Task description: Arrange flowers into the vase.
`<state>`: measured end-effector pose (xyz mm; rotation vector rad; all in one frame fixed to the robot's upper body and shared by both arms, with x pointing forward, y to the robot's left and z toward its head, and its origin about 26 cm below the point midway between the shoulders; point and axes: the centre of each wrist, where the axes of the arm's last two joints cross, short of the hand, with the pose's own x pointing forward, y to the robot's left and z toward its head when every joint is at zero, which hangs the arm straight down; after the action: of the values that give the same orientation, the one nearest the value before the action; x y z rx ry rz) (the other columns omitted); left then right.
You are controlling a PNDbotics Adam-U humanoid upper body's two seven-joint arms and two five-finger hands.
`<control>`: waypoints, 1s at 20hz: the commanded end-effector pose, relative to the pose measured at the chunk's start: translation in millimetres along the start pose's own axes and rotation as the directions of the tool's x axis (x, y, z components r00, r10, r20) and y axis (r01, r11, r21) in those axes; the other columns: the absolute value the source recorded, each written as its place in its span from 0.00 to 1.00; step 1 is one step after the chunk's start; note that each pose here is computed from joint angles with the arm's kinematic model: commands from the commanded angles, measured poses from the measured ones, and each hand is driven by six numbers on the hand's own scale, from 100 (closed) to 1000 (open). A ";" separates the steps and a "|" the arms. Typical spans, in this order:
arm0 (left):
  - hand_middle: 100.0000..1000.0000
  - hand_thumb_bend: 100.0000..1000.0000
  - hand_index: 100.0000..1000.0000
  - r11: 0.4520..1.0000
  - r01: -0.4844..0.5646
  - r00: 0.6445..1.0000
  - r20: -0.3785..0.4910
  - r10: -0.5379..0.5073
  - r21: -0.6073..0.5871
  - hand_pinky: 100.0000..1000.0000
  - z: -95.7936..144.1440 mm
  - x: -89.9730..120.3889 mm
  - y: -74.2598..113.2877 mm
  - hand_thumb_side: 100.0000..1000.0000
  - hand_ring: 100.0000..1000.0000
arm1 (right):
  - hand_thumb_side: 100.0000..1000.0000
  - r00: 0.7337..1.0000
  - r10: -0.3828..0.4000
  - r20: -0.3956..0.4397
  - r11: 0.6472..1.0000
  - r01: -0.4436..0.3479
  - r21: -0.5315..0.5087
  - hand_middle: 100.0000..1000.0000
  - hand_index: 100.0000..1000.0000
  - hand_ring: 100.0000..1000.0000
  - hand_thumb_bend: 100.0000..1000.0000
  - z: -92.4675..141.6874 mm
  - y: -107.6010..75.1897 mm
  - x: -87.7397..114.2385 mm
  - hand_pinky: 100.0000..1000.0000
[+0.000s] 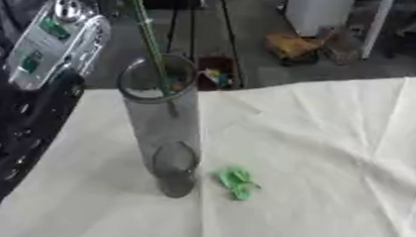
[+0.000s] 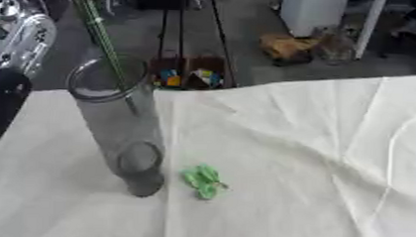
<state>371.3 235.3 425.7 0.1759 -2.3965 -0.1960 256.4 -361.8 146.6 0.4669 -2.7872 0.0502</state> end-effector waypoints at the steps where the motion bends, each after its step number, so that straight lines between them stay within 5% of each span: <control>1: 0.00 0.00 0.11 1.000 -0.002 0.999 0.036 0.002 -0.007 0.04 0.6 9.8 0.2 0.73 0.00 | 0.83 1.000 0.011 0.018 1.000 -0.011 0.023 0.42 0.75 0.70 0.00 -5.6 -0.6 4.2 0.89; 13: 0.00 0.00 0.12 0.999 -0.004 1.000 0.030 0.005 -0.031 0.09 11.3 3.4 -8.9 0.74 0.00 | 0.84 1.000 0.008 0.017 1.000 -0.008 0.018 0.42 0.75 0.70 0.00 -5.7 -0.5 3.9 0.90; 20: 0.22 0.00 0.12 0.995 0.085 0.994 0.067 -0.082 -0.046 0.15 18.6 4.7 -8.8 0.65 0.20 | 0.84 1.000 0.008 0.012 1.000 -0.008 0.016 0.42 0.75 0.70 0.00 -6.0 -0.9 4.2 0.90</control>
<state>365.1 222.5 401.4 0.1996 -2.4015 -0.2799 256.1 -361.9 145.8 0.4674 -2.7859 0.0404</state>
